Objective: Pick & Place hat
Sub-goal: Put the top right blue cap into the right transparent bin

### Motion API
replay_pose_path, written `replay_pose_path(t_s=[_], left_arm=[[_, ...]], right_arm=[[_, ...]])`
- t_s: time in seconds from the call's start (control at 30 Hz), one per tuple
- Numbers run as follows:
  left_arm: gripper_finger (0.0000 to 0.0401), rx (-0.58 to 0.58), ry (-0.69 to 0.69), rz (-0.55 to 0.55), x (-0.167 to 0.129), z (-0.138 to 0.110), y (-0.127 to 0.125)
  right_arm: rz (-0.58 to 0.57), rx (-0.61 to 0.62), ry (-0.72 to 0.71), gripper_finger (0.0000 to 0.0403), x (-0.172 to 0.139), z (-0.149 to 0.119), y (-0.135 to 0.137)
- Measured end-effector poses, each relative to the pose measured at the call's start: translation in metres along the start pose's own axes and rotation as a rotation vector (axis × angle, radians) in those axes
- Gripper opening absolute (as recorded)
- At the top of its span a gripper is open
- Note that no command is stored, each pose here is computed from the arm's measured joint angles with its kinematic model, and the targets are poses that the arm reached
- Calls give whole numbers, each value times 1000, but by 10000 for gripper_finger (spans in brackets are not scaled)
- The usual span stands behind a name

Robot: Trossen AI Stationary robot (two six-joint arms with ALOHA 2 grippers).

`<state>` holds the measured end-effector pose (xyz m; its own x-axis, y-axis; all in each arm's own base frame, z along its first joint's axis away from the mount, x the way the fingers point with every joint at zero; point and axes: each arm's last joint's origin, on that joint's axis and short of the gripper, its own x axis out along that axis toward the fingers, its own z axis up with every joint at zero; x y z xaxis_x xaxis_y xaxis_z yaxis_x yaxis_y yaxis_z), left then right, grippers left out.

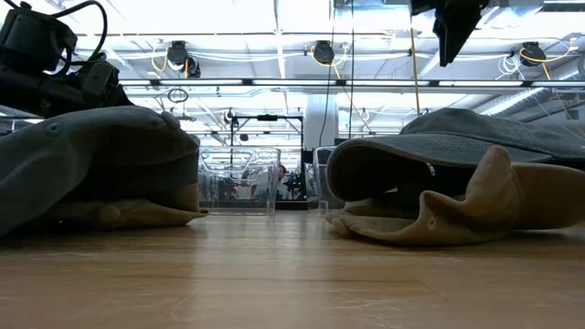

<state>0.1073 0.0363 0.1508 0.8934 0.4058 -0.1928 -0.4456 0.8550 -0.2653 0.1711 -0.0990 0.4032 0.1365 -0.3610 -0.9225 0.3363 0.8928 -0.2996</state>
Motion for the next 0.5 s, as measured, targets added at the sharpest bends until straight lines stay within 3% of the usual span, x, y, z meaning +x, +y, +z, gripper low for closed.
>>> replay_pose_path(t_s=[0.5], left_arm=[[214, 0, 0, 0, 0, 0, 0]], right_arm=[[22, -7, 158, 282, 58, -7, 6]])
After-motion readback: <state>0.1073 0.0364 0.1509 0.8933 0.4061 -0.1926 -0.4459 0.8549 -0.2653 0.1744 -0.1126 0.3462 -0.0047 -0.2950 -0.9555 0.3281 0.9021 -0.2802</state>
